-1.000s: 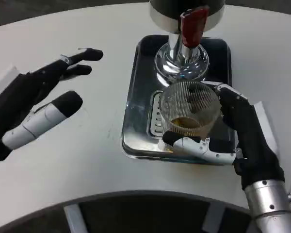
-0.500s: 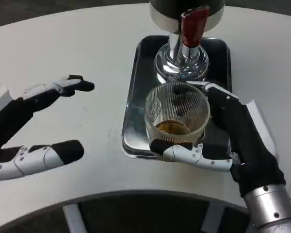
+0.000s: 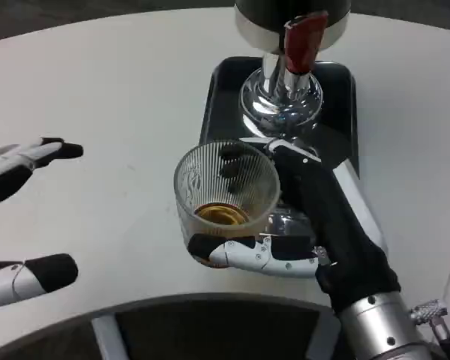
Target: Grasp the cup under the faucet to collect the drink, then remove the cup.
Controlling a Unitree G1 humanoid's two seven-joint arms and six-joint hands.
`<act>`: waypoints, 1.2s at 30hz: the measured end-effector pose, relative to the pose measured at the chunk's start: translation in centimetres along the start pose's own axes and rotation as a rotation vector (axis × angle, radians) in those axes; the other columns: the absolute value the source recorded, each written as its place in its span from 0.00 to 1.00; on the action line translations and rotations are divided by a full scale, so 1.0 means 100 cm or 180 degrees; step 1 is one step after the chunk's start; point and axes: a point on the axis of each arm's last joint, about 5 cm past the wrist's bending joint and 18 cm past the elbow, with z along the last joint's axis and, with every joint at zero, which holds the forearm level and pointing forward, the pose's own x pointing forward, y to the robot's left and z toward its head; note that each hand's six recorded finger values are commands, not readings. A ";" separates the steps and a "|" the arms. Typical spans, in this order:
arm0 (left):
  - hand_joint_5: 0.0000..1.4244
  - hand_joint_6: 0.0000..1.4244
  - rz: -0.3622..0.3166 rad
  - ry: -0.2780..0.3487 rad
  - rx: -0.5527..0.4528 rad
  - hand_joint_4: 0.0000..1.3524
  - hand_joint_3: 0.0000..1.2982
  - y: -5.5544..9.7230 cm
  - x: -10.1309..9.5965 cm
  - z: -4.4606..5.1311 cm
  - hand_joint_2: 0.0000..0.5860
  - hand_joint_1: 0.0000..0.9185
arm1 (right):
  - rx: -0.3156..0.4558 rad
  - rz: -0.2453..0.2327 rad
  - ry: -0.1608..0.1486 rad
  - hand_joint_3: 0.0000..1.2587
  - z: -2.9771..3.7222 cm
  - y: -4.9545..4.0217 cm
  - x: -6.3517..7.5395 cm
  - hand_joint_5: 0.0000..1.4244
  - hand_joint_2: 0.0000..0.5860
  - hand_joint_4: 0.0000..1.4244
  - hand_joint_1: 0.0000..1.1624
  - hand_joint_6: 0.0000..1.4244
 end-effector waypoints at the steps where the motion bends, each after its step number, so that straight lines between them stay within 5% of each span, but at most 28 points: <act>1: 0.06 0.00 -0.0022 0.0038 0.0019 0.00 0.09 0.001 -0.003 -0.0002 0.05 0.00 | 0.0016 0.0022 -0.0004 0.44 0.0002 0.0019 0.001 0.50 0.27 0.45 0.90 0.46; 15: 0.04 0.00 -0.0103 0.0184 0.0089 0.00 0.09 0.002 -0.016 0.0024 0.08 0.00 | 0.0090 0.0193 -0.0005 0.44 0.0006 0.0143 0.002 0.51 0.28 0.45 0.90 0.47; 24: 0.04 0.00 -0.0241 -0.0154 0.0158 0.00 0.08 -0.009 -0.018 0.0158 0.10 0.00 | 0.0122 0.0342 -0.0070 0.44 0.0039 0.0186 0.006 0.51 0.28 0.45 0.90 0.47; 28: 0.02 0.00 -0.0309 -0.0268 0.0214 0.00 0.08 -0.011 -0.019 0.0203 0.10 0.00 | 0.0128 0.0430 -0.0020 0.44 0.0043 0.0181 0.007 0.52 0.28 0.45 0.89 0.48; 36: 0.01 0.00 -0.0445 -0.0324 0.0278 0.00 0.07 -0.012 -0.024 0.0221 0.11 0.00 | 0.0091 0.0565 0.0033 0.44 0.0067 0.0081 0.004 0.52 0.29 0.45 0.88 0.48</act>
